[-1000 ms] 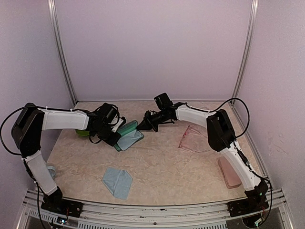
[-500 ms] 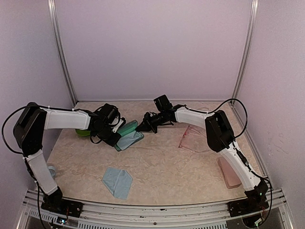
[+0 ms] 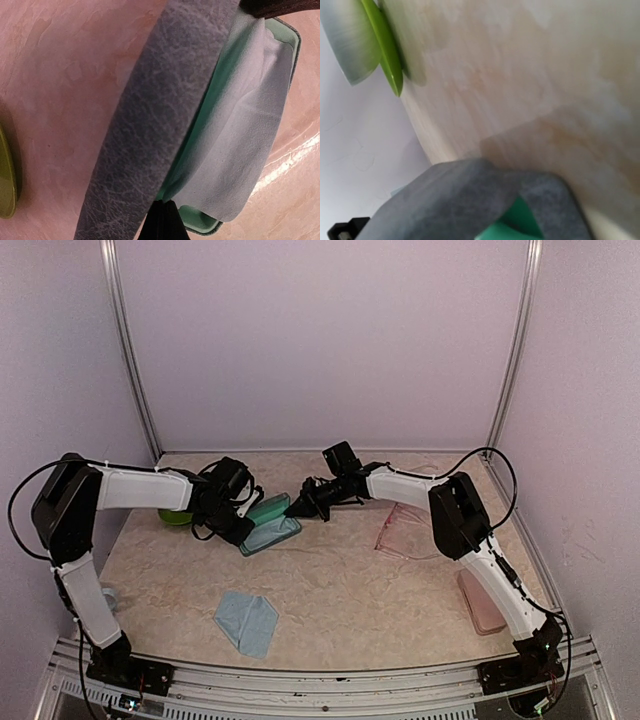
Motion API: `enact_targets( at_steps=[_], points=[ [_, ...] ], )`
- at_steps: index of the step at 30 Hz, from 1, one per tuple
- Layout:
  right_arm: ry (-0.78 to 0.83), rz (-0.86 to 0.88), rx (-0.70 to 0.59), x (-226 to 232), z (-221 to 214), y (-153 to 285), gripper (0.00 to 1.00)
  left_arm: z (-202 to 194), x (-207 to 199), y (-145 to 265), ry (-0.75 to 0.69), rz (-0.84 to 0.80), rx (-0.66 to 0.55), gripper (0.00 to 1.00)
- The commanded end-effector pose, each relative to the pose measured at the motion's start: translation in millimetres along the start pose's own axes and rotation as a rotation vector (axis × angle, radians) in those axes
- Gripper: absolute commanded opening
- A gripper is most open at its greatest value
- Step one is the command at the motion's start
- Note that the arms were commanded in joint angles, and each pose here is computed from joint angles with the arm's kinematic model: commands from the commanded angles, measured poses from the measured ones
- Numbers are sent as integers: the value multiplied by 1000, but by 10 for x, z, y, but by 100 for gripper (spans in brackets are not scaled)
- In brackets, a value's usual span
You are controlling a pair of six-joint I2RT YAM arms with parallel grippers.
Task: Organize the sunglasses
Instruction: Place the folded cleaning cloth in the sunglasses case.
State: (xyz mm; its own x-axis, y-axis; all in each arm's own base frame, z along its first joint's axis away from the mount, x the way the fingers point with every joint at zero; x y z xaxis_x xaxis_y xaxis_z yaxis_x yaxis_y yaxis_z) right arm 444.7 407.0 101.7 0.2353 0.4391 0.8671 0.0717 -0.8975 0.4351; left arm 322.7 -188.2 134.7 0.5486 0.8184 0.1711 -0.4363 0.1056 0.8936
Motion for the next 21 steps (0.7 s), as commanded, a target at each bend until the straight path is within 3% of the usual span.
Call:
enact_targets(
  at_steps=[1,19,21],
  points=[
    [-11,-7,12,-112,4,-83,0,66,66,-4,24,31,-6,0],
    [-9,-5,3,-101,-6,-56,0,76,76,-8,42,46,-17,0],
    [-8,-6,2,-101,-6,-57,4,79,74,-5,43,45,-19,1]
  ],
)
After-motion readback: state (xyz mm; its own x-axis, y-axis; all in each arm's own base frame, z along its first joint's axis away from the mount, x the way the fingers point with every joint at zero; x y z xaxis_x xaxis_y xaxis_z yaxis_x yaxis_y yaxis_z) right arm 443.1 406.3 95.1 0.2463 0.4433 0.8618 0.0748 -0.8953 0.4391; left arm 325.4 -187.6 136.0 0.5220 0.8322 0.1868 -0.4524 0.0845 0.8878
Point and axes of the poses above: each gripper's point midway between its finger pads, its own y axis back along the fingers, its own x axis along the line the jaws close on, z = x × y, the point moved 10 cm from there along y, back along the fingers, and after that the axes turned 3 degrees about -y, right-handed, at the moved point
